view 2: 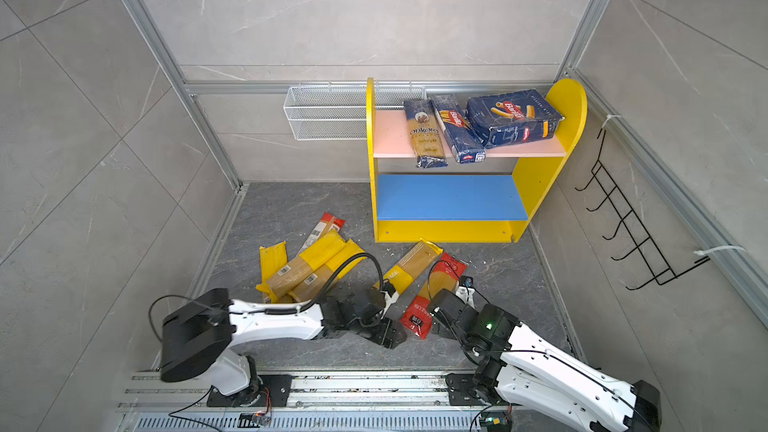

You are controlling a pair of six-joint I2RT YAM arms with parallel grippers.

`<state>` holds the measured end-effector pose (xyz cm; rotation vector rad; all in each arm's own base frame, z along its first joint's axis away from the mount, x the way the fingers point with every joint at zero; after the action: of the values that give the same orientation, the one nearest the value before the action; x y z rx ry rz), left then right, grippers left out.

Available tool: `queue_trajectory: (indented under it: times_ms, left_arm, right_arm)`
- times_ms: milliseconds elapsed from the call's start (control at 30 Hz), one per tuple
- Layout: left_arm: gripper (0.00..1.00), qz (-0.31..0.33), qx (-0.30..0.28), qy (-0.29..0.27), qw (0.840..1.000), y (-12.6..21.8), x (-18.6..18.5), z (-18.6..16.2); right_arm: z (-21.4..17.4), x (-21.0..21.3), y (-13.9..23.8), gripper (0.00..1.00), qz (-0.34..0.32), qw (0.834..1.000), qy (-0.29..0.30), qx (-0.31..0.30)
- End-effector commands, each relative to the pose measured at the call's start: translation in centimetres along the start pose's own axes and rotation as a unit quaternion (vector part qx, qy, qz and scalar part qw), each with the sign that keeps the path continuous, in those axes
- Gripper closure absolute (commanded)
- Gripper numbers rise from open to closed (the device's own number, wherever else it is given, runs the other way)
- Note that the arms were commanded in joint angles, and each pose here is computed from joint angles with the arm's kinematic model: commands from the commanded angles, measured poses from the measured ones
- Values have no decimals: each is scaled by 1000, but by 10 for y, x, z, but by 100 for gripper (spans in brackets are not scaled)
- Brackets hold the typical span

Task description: Place and organize the pasta boxes and bags onto the shelf

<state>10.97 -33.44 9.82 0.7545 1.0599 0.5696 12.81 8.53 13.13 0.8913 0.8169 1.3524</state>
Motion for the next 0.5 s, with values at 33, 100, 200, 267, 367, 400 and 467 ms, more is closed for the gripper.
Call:
queue_trajectory:
  times_ms: [33, 100, 200, 267, 367, 400, 467]
  left_arm:
    - [15, 44, -57, 7, 997, 56, 30, 0]
    - [14, 48, -85, 17, 995, 78, 38, 2]
    - [13, 51, -120, 25, 991, 107, 47, 5]
    - [12, 54, -135, 28, 989, 120, 53, 7]
    - [12, 57, -147, 33, 987, 131, 59, 7]
    - [12, 57, -149, 36, 987, 132, 61, 6]
    - [12, 57, -152, 40, 986, 135, 65, 5]
  right_arm:
    - [-5, 18, -22, 9, 17, 999, -33, -2]
    - [-7, 26, -29, 9, 19, 999, -35, -10]
    - [-6, 39, -32, 9, 14, 999, -34, -34]
    - [-5, 50, -31, 8, 3, 998, -25, -50]
    - [-4, 66, -34, 8, -12, 998, -13, -60]
    - [-5, 71, -37, 8, -20, 998, -13, -62]
    - [-6, 78, -43, 7, -30, 997, -15, -63]
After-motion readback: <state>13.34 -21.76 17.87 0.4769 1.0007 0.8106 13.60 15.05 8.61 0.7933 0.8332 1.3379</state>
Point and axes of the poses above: each gripper's point midway between its finger pads, its own y axis back along the fingers, its own x axis along the line the jaws close on, z = x × y, the point moved 4 cm from there along y, back along the fingers, and after that the axes turned 7 degrees about y, right-handed, at the moved point
